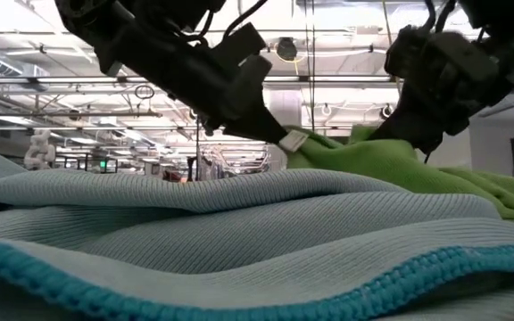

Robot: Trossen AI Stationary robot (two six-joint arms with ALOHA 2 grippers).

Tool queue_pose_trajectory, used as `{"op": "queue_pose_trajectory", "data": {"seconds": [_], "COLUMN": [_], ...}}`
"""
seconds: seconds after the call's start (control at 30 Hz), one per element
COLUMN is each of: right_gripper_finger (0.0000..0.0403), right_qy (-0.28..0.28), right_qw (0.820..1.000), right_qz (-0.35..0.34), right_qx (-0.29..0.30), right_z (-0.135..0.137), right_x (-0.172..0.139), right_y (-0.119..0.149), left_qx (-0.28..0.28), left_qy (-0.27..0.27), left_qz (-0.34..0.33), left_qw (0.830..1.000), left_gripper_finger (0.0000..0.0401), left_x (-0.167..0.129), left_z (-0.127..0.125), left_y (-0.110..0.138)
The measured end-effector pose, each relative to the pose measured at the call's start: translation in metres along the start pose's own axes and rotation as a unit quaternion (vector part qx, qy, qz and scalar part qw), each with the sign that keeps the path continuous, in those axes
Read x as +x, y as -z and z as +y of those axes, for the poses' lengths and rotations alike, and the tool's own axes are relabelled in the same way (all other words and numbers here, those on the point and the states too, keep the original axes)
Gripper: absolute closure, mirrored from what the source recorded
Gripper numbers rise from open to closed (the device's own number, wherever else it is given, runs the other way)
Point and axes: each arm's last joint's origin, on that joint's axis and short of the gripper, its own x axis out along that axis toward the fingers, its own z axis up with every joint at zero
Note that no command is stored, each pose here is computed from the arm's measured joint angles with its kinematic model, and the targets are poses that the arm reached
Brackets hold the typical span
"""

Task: Fold microfiber towels
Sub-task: Fold the center green towel

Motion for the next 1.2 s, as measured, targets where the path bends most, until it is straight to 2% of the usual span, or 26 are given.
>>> {"op": "queue_pose_trajectory", "data": {"seconds": [0.23,0.37,0.47,0.57,0.77,0.93,1.03,1.2], "right_gripper_finger": [0.0393,0.0373,0.0349,0.0320,0.0263,0.0231,0.0223,0.0223], "right_qy": [0.027,0.034,0.038,0.053,0.089,0.108,0.114,0.089], "right_qw": [1.000,0.999,0.999,0.998,0.995,0.993,0.992,0.995], "right_qz": [0.004,0.002,0.005,0.002,0.006,0.013,0.004,-0.027], "right_qx": [-0.006,0.002,0.015,0.023,0.047,0.053,0.054,0.043], "right_z": [-0.010,-0.011,-0.012,-0.013,-0.019,-0.024,-0.025,-0.025], "right_x": [0.005,0.005,0.005,0.005,0.005,0.005,0.001,-0.021], "right_y": [-0.003,-0.004,-0.003,-0.002,0.001,0.001,-0.003,-0.021], "left_qx": [-0.007,-0.010,-0.014,-0.015,-0.024,-0.039,-0.041,-0.036], "left_qy": [-0.014,-0.026,-0.011,-0.007,-0.030,-0.026,-0.015,0.014], "left_qz": [0.008,0.025,0.031,0.042,0.044,0.031,0.016,-0.009], "left_qw": [1.000,0.999,0.999,0.999,0.998,0.998,0.999,0.999], "left_gripper_finger": [0.0394,0.0396,0.0395,0.0377,0.0313,0.0278,0.0273,0.0273], "left_x": [0.009,0.020,0.029,0.037,0.042,0.035,0.023,-0.006], "left_z": [0.015,0.025,0.030,0.031,0.032,0.031,0.026,0.012], "left_y": [0.001,0.010,0.017,0.027,0.034,0.024,0.009,-0.014]}}
